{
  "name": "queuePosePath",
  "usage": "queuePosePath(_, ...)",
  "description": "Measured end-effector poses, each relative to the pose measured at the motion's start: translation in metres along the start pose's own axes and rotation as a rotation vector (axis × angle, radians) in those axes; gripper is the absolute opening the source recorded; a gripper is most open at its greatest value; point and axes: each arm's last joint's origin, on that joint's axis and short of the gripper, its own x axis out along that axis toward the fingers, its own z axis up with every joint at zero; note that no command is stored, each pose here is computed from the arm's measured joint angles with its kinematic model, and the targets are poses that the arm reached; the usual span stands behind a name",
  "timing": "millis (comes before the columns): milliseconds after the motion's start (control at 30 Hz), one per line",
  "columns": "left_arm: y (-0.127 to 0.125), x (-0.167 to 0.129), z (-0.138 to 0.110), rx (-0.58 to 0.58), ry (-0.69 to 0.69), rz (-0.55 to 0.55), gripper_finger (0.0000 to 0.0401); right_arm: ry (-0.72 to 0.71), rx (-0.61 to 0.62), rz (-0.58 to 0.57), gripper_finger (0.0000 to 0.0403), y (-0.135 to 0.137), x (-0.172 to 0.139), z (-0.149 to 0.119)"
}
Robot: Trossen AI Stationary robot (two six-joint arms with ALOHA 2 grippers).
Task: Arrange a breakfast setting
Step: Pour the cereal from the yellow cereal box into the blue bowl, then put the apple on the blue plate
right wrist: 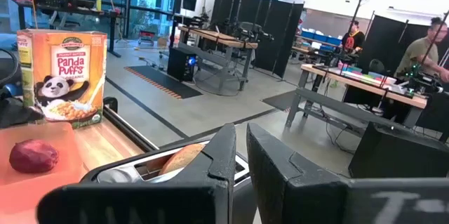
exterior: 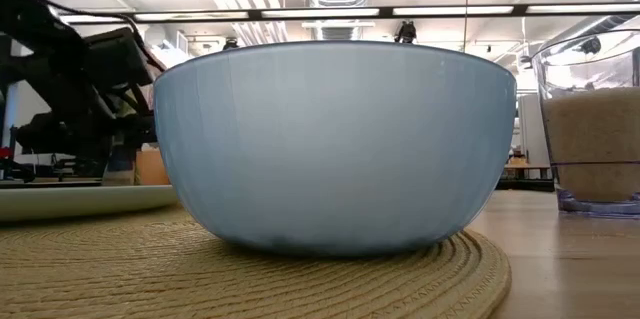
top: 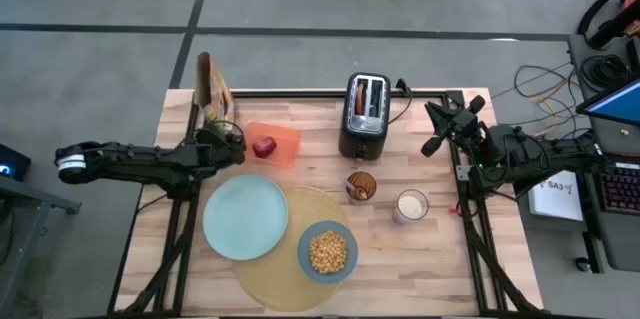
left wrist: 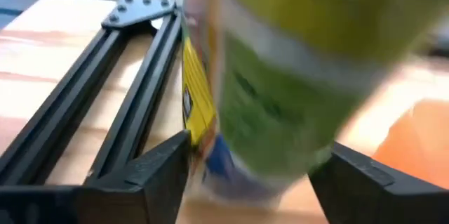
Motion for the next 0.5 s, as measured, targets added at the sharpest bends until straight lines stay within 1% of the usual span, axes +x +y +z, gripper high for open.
queuePosePath(167, 0.004, -0.011, 0.012, 0.075, 0.136, 0.056, 0.0283, 0.002, 0.010, 0.001, 0.0027, 0.000, 0.000, 0.000)
queuePosePath(267, 0.007, -0.019, 0.022, 0.101, 0.214, 0.105, 0.0286, 0.002, 0.011, 0.000, 0.0027, 0.000, 0.000, 0.000)
queuePosePath(333, 0.007, -0.024, 0.028, 0.117, 0.260, 0.119, 0.0285, 0.002, 0.013, 0.001, 0.0027, 0.000, 0.000, 0.000)
queuePosePath(400, 0.004, -0.028, 0.035, 0.128, 0.293, 0.120, 0.0284, 0.002, 0.016, 0.001, 0.0027, 0.001, 0.000, 0.000)
queuePosePath(500, -0.003, -0.033, 0.040, 0.143, 0.315, 0.070, 0.0284, 0.002, 0.029, 0.001, 0.0027, 0.001, 0.000, 0.000)
